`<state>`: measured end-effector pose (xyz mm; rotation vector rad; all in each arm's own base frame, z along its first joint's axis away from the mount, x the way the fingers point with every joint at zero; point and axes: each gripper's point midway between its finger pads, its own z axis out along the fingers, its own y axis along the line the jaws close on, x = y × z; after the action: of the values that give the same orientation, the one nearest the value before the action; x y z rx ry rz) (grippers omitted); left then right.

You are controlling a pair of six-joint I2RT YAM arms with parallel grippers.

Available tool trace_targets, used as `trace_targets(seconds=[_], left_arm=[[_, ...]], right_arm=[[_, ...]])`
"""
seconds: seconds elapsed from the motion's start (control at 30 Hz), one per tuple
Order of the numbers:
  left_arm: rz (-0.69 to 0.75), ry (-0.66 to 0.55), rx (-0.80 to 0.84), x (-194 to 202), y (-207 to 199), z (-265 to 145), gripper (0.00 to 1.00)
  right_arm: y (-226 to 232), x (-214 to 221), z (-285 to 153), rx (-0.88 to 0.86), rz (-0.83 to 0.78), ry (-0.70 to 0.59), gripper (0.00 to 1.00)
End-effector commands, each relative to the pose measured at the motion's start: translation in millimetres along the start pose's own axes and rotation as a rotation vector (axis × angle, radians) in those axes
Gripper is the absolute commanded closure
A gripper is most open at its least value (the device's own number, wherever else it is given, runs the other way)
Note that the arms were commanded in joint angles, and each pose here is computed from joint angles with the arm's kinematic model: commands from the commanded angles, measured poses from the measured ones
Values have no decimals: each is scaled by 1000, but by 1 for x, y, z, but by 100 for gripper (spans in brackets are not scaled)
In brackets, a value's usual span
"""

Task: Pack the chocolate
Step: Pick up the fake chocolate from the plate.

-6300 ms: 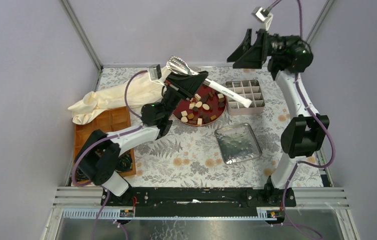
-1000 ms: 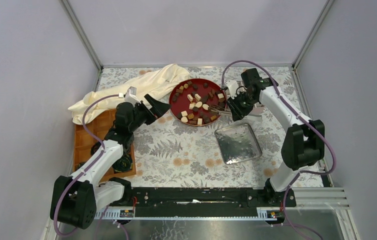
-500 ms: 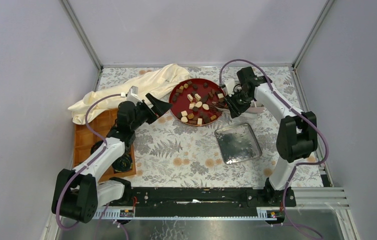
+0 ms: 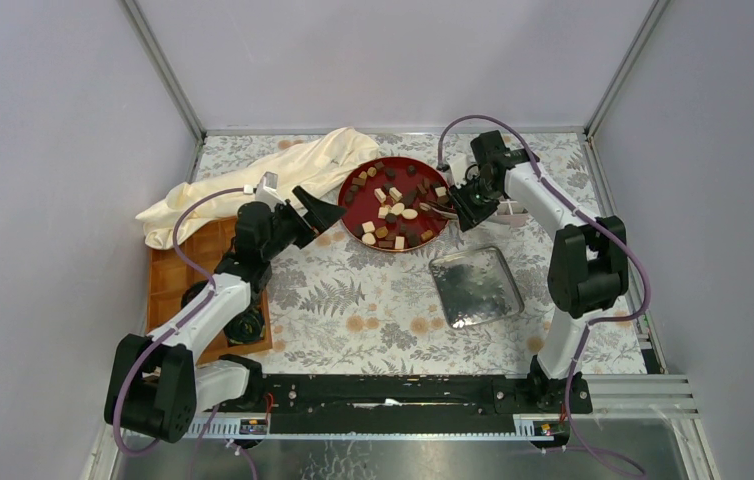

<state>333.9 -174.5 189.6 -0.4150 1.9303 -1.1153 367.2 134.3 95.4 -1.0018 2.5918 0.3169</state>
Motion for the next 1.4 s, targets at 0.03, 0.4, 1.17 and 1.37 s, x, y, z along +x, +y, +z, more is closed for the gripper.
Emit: trace_targets(seconds=[0.03,0.4,1.17,1.37], left_arm=[[29,-34,81,-13,-21,2,2],[100,-25,103,-18,-35,-4,1],[648,55,-58,-27,-8,-33,1],[661,101,-67,-10,9,-39,1]], right_arm=[[-4,-23,-4,22,-10,-57,64],[7,-39,-33,-34,-6,-143,89],[-56,-33,-136,46,132,-369,97],[-73,-34,-123,88,140,-348,96]])
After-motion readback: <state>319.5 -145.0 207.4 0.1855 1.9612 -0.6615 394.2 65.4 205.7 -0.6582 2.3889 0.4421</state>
